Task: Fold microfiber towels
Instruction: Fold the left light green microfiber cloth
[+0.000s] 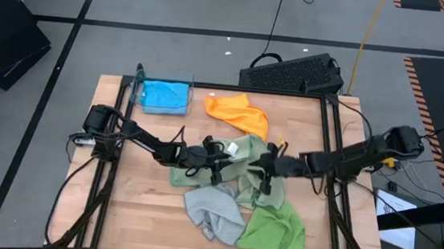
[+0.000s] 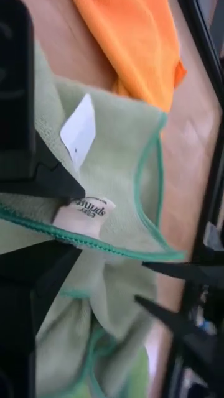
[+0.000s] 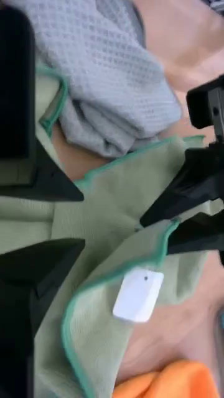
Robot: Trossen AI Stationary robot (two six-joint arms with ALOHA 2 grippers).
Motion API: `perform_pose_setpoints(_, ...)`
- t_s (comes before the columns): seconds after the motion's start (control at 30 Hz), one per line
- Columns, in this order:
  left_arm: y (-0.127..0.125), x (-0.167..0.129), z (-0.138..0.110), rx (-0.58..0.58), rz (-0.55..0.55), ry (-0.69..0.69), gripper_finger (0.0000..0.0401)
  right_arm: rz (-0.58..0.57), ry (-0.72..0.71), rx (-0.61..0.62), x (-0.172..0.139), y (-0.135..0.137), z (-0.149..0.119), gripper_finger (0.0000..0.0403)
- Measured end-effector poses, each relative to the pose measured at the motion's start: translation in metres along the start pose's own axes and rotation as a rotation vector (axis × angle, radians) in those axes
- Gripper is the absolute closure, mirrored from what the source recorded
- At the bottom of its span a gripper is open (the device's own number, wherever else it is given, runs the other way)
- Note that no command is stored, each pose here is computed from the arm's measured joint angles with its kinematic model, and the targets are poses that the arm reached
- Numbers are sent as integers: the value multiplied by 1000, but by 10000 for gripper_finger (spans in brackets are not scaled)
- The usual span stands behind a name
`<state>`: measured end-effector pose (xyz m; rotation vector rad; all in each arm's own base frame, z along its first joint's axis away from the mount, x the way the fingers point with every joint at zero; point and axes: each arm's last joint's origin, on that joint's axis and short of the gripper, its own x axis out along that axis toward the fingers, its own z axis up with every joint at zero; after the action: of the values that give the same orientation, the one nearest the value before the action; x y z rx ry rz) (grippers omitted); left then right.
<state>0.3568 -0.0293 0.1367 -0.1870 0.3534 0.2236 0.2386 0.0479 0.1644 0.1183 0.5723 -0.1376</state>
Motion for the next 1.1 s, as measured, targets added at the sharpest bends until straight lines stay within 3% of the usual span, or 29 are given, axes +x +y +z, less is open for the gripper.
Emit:
perform_pose_setpoints(0.17, -4, 0, 7, -19, -78, -59, 250, -101, 10, -7, 11, 15, -18, 262)
perform_pose_setpoints(0.43, -15, -4, 8, -11, -92, -98, 222, -163, -40, 31, 38, 21, -34, 259)
perform_pose_setpoints(0.7, -37, -13, 2, 33, -39, -119, 222, -130, -37, 55, 38, 31, -40, 250)
perform_pose_setpoints(0.9, -45, -17, -1, 80, 31, -138, 222, -256, -98, 56, 37, 30, -40, 200)
perform_pose_setpoints(1.1, -43, -18, -1, 91, 94, -145, 222, -244, -106, 20, 49, 27, -43, 185)
